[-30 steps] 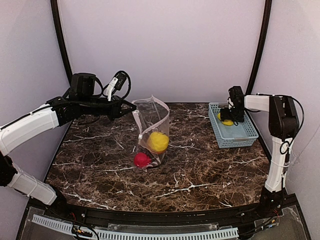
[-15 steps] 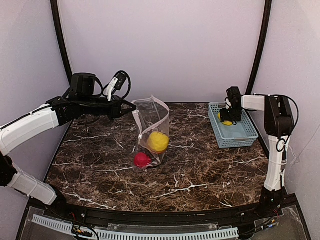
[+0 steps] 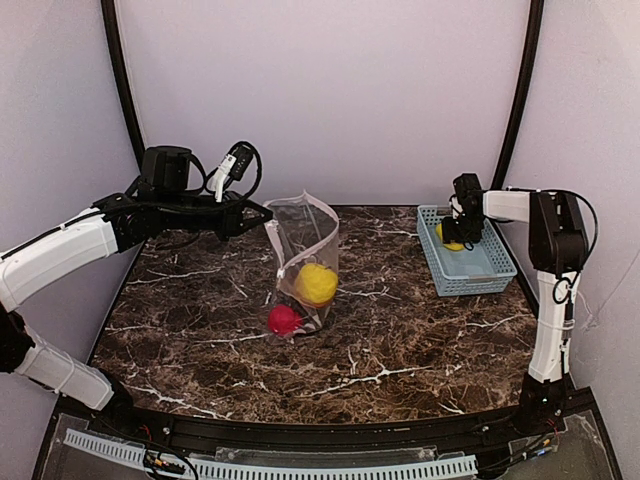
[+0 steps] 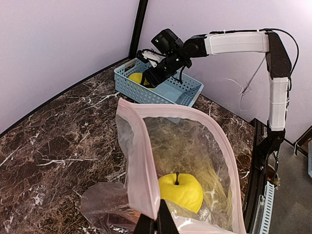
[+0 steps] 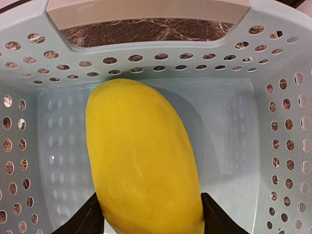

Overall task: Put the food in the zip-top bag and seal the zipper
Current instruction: Pick up the fake fruit from the bin, then place the fake fruit in the zipper food storage bag.

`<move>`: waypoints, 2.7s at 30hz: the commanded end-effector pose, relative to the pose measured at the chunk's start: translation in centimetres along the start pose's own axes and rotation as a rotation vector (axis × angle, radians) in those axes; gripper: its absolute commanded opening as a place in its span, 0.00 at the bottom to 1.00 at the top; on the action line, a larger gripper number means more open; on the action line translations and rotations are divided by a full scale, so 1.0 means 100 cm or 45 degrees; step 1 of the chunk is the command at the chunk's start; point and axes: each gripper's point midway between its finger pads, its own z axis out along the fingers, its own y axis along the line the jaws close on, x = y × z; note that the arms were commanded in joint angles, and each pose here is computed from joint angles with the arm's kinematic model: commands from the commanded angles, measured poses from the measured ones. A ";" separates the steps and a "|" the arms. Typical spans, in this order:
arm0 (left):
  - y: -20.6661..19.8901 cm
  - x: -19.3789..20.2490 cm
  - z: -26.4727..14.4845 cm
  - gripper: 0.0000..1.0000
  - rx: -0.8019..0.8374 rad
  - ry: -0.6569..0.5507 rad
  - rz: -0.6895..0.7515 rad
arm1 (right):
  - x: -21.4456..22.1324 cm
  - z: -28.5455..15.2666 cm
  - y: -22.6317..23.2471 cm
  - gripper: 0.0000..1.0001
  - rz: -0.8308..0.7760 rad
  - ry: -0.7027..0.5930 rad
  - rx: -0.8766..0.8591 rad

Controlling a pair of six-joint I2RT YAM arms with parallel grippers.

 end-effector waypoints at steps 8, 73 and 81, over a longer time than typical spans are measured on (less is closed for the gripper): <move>-0.005 -0.005 -0.006 0.01 0.013 -0.027 0.016 | -0.009 -0.104 -0.011 0.47 0.030 -0.189 -0.034; -0.037 -0.001 0.001 0.01 0.105 -0.007 0.086 | 0.099 -0.377 0.320 0.50 -1.185 -0.390 -0.578; -0.037 0.001 0.003 0.01 0.109 0.006 0.085 | 0.106 -0.359 0.330 0.53 -1.265 -0.320 -0.536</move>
